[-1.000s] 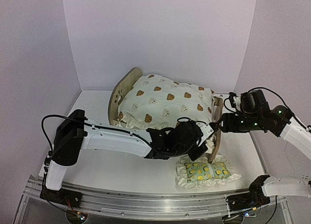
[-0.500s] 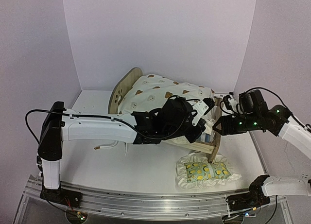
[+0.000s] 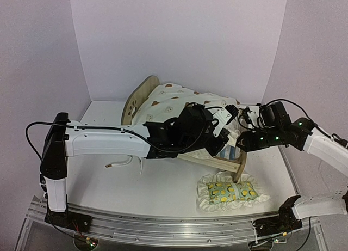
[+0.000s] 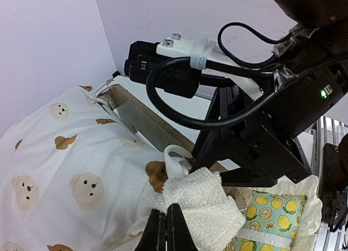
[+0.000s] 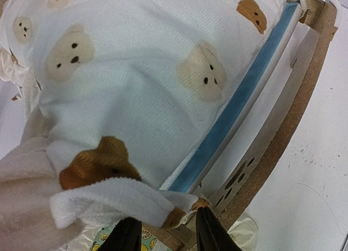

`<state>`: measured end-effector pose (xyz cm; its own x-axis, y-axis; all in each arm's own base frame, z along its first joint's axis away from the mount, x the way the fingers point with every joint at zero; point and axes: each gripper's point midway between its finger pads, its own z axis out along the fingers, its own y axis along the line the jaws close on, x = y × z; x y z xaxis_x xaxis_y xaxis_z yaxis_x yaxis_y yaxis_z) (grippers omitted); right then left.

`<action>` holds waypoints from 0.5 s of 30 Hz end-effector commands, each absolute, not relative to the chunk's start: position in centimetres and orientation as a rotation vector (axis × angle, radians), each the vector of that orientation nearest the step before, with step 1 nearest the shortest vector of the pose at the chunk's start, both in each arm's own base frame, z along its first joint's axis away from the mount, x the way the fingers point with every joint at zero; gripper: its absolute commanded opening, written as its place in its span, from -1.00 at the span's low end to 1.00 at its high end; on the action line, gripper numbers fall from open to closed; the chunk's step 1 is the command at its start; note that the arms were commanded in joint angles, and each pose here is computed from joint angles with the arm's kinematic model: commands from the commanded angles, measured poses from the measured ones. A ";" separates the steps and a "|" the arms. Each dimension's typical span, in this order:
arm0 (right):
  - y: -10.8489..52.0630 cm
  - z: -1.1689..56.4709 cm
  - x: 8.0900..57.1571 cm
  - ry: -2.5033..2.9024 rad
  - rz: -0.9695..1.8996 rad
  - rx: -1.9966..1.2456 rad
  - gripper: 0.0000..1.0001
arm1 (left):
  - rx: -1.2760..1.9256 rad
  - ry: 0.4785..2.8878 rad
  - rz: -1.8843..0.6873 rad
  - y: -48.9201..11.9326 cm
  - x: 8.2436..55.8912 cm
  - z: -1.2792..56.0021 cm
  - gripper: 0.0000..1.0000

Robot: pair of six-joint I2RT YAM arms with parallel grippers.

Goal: Set up the pet bed

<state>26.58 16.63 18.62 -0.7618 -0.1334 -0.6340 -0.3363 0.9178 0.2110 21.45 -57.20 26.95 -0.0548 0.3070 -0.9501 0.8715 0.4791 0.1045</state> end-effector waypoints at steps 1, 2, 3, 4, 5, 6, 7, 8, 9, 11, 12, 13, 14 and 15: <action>16.6 17.7 27.2 2.422 0.372 -0.344 -0.32 | 0.972 1.513 -0.697 -56.2 21.2 32.9 -1.00; 16.5 17.6 27.3 2.426 0.369 -0.343 -0.37 | 0.970 1.513 -0.698 -56.2 21.2 32.9 -1.00; 16.5 17.5 27.4 2.427 0.365 -0.342 -0.41 | 0.971 1.514 -0.698 -56.2 21.2 32.8 -1.00; 16.5 17.4 27.4 2.426 0.362 -0.340 -0.47 | 0.971 1.515 -0.698 -56.2 21.2 32.8 -1.00; 16.5 17.4 27.5 2.426 0.358 -0.339 -0.54 | 0.971 1.516 -0.697 -56.2 21.2 32.8 -1.00; 16.5 17.4 27.5 2.425 0.356 -0.337 -0.61 | 0.971 1.517 -0.696 -56.2 21.3 32.7 -1.00; 16.5 17.4 27.6 2.424 0.356 -0.334 -0.67 | 0.971 1.518 -0.695 -56.2 21.3 32.7 -1.00; 16.5 17.5 27.6 2.423 0.357 -0.333 -0.72 | 0.971 1.518 -0.694 -56.2 21.3 32.7 -1.00; 16.4 17.6 27.5 2.421 0.358 -0.329 -0.74 | 0.971 1.519 -0.694 -56.2 21.4 32.6 -1.00; 16.4 17.9 27.5 2.412 0.363 -0.319 -0.74 | 0.970 1.521 -0.695 -56.2 21.4 32.6 -1.00; 16.3 18.1 27.5 2.406 0.367 -0.312 -0.70 | 0.970 1.521 -0.695 -56.2 21.4 32.6 -1.00; 16.3 18.3 27.4 2.401 0.371 -0.308 -0.67 | 0.970 1.521 -0.693 -56.2 21.5 32.5 -1.00; 16.3 18.5 27.4 2.394 0.375 -0.306 -0.67 | 0.969 1.523 -0.693 -56.2 21.6 32.5 -1.00; 16.2 18.7 27.3 2.388 0.378 -0.306 -0.67 | 0.969 1.522 -0.696 -56.2 21.5 32.5 -1.00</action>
<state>27.07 16.15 16.96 -0.7712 -0.1455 -0.6197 -0.3148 0.9333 0.1727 21.64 -57.12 26.95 -0.0559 0.3068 -0.9501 0.8705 0.4811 0.1041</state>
